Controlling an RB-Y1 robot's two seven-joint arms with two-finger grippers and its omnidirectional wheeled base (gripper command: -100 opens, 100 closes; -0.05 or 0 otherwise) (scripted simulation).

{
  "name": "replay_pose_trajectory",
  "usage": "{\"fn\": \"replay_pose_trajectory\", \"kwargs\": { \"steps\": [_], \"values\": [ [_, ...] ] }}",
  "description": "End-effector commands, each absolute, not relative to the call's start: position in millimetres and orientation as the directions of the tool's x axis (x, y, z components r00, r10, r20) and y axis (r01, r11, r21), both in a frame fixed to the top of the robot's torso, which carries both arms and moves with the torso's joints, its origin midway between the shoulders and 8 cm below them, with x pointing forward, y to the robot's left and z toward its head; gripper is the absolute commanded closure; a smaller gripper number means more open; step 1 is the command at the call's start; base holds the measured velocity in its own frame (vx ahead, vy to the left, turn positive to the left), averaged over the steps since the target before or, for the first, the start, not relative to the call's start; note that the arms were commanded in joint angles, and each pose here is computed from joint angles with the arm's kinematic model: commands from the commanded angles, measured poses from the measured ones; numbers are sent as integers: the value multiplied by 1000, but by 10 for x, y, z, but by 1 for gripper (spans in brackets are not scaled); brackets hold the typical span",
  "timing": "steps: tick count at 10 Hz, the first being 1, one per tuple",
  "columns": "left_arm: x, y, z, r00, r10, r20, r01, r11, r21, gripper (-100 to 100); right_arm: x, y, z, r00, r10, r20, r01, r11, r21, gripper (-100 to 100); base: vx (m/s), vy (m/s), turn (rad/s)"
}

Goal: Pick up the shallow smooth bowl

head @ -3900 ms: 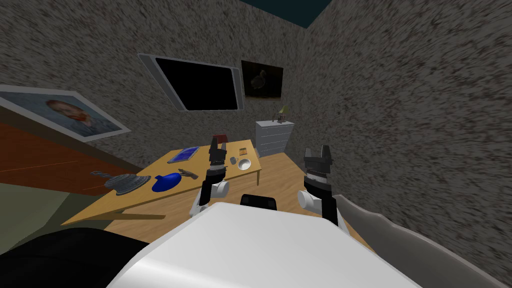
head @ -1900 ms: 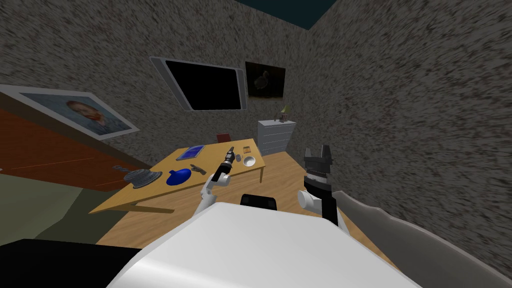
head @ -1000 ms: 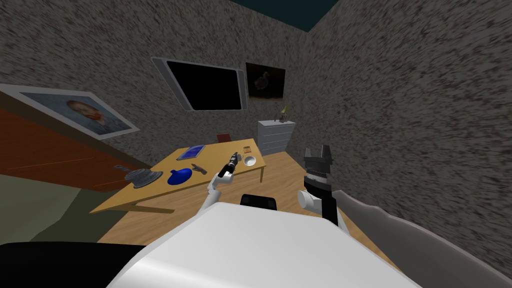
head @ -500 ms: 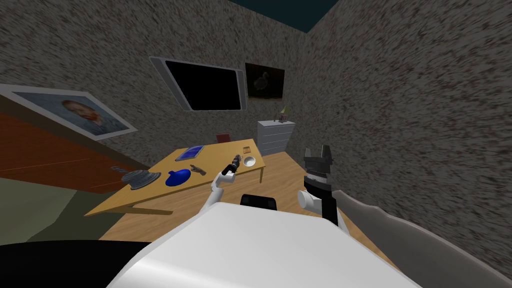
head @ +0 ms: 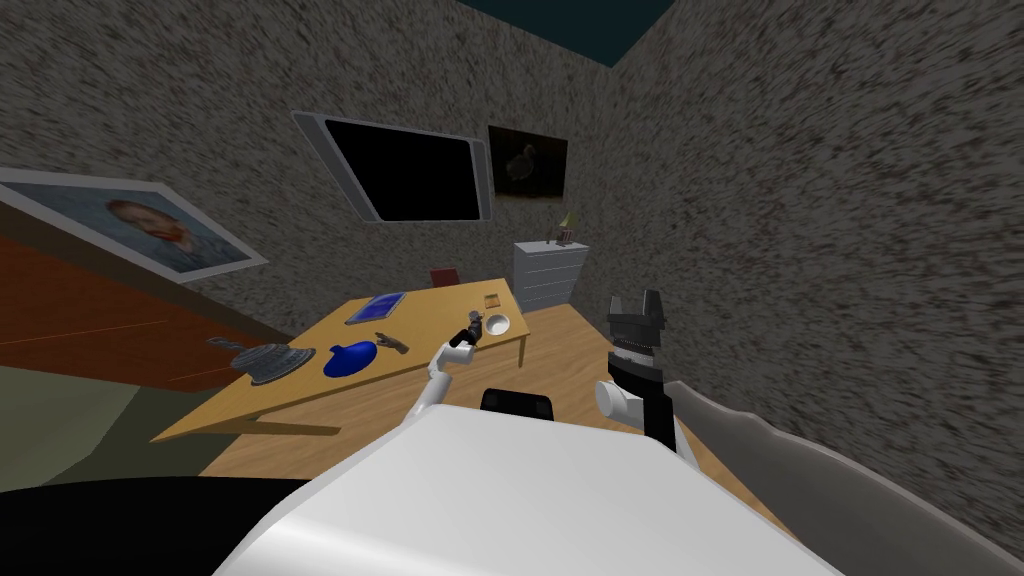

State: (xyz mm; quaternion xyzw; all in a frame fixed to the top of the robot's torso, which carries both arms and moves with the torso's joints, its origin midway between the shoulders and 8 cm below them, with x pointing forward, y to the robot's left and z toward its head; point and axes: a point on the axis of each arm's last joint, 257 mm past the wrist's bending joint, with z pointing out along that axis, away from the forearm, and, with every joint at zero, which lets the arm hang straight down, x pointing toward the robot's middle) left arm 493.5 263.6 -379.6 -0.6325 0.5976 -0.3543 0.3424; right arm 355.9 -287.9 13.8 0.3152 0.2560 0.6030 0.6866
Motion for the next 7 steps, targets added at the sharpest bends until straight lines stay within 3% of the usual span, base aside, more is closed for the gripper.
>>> {"fn": "replay_pose_trajectory", "kwargs": {
  "steps": [1, 7],
  "values": [
    [4872, 2578, -3937, 37, -998, 46, -553, -59, -831, -100, 3559, -2879, 138, 142, 989, 29, -667, 74, 742, 0, 40, -18, -11],
    [4635, 2374, -4447, 43, -996, 73, -704, -82, -705, -100, 3559, -2880, 138, 142, 989, 29, -667, 74, 742, 0, 43, -17, -17]
  ]
}}
